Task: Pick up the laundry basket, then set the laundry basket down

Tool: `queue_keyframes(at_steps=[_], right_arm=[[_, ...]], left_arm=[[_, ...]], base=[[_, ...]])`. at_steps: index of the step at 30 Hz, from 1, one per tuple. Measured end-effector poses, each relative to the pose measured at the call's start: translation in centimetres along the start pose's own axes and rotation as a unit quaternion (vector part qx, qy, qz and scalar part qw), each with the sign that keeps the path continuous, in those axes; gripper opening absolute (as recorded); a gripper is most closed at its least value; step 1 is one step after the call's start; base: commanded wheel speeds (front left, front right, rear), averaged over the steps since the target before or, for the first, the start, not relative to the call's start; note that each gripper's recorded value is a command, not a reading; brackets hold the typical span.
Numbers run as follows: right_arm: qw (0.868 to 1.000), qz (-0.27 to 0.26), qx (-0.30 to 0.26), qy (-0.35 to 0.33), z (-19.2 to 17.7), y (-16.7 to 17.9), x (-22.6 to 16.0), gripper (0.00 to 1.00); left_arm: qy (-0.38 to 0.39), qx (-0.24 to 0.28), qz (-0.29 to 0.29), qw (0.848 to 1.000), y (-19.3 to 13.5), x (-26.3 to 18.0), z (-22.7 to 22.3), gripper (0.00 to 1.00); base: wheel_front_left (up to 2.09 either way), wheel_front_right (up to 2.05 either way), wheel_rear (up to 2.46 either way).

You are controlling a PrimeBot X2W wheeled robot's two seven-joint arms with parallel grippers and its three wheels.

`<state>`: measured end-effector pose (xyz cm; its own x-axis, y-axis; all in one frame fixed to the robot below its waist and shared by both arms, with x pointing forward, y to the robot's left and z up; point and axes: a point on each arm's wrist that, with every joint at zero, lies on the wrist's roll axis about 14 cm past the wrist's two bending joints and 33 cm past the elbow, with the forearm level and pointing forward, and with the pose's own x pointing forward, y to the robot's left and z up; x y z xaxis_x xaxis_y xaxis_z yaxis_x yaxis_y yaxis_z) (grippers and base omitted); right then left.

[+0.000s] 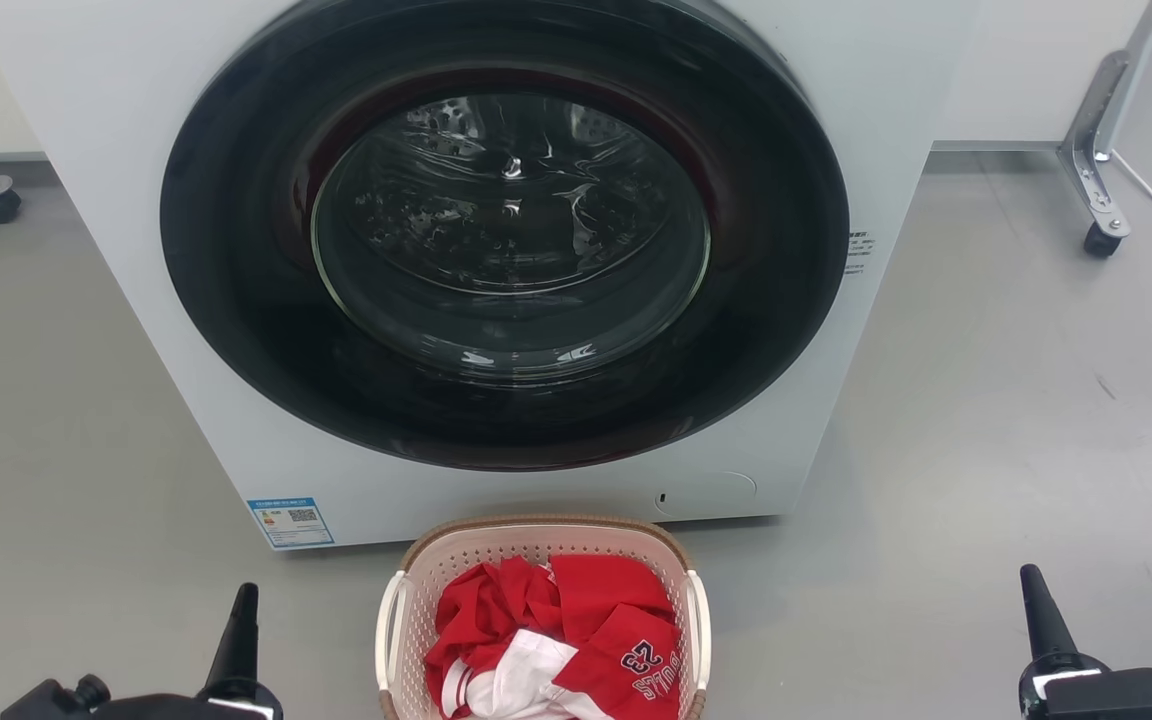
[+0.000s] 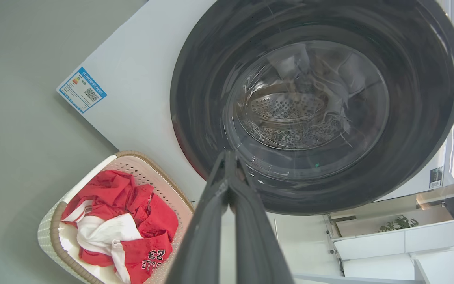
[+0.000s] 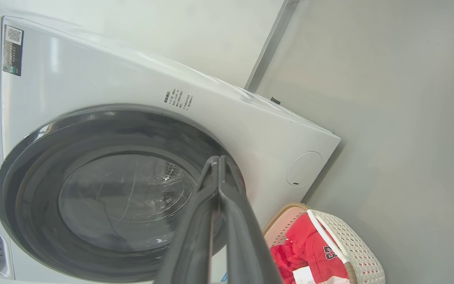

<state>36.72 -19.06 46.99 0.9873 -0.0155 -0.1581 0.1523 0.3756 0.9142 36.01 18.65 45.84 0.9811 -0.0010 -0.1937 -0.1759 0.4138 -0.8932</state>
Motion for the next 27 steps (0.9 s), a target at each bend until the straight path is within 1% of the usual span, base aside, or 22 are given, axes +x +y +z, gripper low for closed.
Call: queue_keyframes(at_steps=[13, 15, 21, 25, 27], right_arm=[[0.995, 0.012, 0.1, -0.001, 0.8, 0.2, 0.6, 0.0], [0.993, 0.016, 0.116, -0.002, 0.9, 0.3, 0.7, 0.0], [0.987, 0.029, 0.16, -0.006, 1.5, 0.6, 0.9, 0.0], [0.981, 0.028, 0.191, -0.009, 1.7, 0.3, 0.9, 0.0], [0.981, 0.03, 0.194, -0.008, 1.7, 0.3, 0.9, 0.0]], left_arm=[[0.002, -0.105, -0.022, 0.994, -0.8, 0.7, 0.5, 0.0], [0.001, -0.123, -0.031, 0.992, -1.2, 0.9, 0.7, 0.0], [-0.001, -0.17, -0.038, 0.985, -1.3, 1.1, 1.1, 0.0], [-0.001, -0.203, -0.045, 0.978, -1.6, 1.3, 1.3, 0.0], [-0.001, -0.21, -0.054, 0.976, -2.0, 1.4, 1.4, 0.0]], base=[[0.0, 0.0, 0.0], [0.0, 0.0, 0.0], [0.0, 0.0, 0.0], [0.0, 0.0, 0.0], [0.0, 0.0, 0.0]])
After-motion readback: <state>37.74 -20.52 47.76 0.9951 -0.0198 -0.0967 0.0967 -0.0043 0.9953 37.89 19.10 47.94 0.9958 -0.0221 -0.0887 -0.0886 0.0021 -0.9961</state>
